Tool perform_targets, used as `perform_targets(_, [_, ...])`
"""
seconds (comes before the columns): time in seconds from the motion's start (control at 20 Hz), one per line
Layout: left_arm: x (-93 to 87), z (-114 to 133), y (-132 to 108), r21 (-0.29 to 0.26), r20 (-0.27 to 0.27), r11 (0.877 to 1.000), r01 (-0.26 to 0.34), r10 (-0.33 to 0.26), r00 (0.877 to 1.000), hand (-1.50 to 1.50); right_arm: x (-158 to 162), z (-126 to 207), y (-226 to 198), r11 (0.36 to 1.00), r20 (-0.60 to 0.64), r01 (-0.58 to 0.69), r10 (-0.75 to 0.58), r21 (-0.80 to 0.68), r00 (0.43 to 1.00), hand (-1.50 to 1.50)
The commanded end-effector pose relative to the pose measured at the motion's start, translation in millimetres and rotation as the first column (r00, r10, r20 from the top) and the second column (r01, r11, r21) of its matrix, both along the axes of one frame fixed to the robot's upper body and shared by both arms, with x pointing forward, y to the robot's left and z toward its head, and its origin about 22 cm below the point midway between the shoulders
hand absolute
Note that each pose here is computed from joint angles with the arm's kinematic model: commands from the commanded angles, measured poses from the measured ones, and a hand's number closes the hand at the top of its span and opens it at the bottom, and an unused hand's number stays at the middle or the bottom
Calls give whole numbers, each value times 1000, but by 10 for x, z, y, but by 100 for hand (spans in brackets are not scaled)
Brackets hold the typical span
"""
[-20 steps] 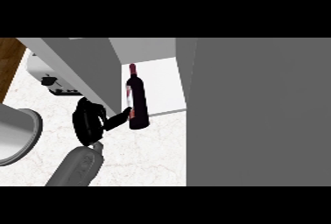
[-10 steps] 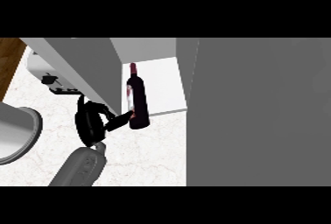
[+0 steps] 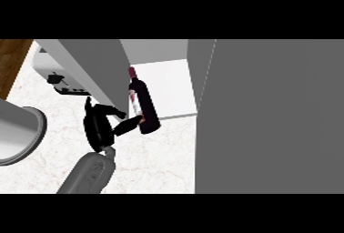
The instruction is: Pick up the wine, place it into the cabinet and close the cabinet
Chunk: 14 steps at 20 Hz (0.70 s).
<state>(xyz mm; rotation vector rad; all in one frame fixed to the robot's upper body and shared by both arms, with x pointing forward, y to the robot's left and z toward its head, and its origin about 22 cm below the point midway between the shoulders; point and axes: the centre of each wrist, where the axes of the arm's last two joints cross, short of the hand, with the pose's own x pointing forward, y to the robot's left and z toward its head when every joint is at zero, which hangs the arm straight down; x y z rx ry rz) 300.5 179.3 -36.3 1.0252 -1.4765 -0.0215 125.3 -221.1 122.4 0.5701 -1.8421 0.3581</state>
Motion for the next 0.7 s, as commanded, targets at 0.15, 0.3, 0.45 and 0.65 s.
perform_targets(0.15, [424, 651, -757, -127, 156, 969, 213, -193, 969, -150, -80, 95, -22, 1000, 11, 7, -7, 1, 1000, -150])
perform_targets(0.3, [332, 693, -854, -154, 196, 958, 243, -212, 957, -150, -105, 88, -33, 1000, -10, 1, 0, 12, 1000, -150])
perform_targets(0.45, [300, 750, -824, -231, 216, 937, 263, -215, 952, -150, -67, 63, -11, 1000, 0, 17, -17, 14, 1000, -150])
perform_targets(0.65, [223, 807, -862, -264, 253, 909, 324, -259, 932, -150, -87, 90, -30, 999, 4, 38, -39, 20, 999, -150])
